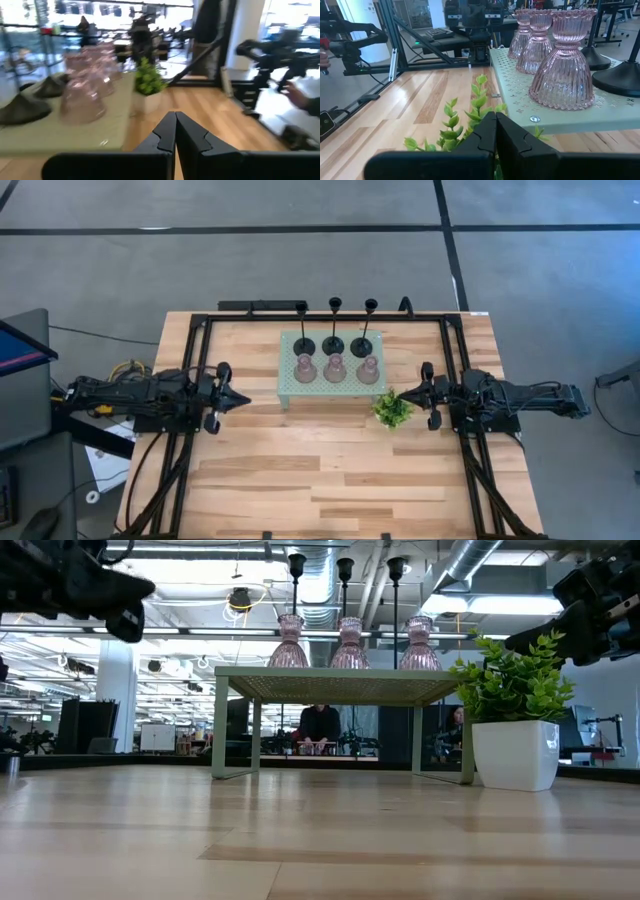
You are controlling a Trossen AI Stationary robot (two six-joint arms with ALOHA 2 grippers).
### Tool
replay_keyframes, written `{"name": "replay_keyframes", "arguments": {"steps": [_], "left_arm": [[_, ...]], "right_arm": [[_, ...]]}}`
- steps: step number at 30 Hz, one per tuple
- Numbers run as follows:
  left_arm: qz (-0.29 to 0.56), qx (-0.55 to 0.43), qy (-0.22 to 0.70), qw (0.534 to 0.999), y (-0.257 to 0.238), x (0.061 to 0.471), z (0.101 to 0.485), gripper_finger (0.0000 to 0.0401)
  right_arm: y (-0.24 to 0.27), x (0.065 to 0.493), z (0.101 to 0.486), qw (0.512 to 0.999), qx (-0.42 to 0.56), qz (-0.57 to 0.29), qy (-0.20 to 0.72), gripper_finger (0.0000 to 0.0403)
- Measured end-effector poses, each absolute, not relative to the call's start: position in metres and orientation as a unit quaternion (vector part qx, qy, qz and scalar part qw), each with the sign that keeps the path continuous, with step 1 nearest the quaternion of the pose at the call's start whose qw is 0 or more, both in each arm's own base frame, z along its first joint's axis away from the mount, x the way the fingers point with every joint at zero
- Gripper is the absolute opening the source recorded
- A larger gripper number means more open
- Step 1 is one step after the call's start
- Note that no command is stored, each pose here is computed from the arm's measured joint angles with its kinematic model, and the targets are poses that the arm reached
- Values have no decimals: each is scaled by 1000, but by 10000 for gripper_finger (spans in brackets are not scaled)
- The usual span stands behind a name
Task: Pick & Place candle stick holders
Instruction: Return to Home Position
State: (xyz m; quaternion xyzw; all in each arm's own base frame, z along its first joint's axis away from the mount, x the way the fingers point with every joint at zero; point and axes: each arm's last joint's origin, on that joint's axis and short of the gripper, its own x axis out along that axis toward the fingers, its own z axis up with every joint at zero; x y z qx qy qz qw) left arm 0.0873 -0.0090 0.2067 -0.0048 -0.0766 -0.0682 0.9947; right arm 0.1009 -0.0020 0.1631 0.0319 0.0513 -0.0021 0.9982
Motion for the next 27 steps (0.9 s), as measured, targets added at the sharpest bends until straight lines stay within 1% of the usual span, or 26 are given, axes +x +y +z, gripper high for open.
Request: {"name": "replay_keyframes", "arguments": {"steps": [3,15,22,27], "left_arm": [[-43,-5,-65,997,-8,90,199,7],[-43,-3,-35,998,-8,97,172,7],[-43,13,-34,998,-8,97,171,7],[-44,-10,-38,998,-8,97,172,7]], "right_arm": [[-2,101,163,998,32,-2,51,0],[-2,101,163,998,32,-2,51,0],[-2,101,163,998,32,-2,51,0],[-2,101,163,998,32,-2,51,0]]}}
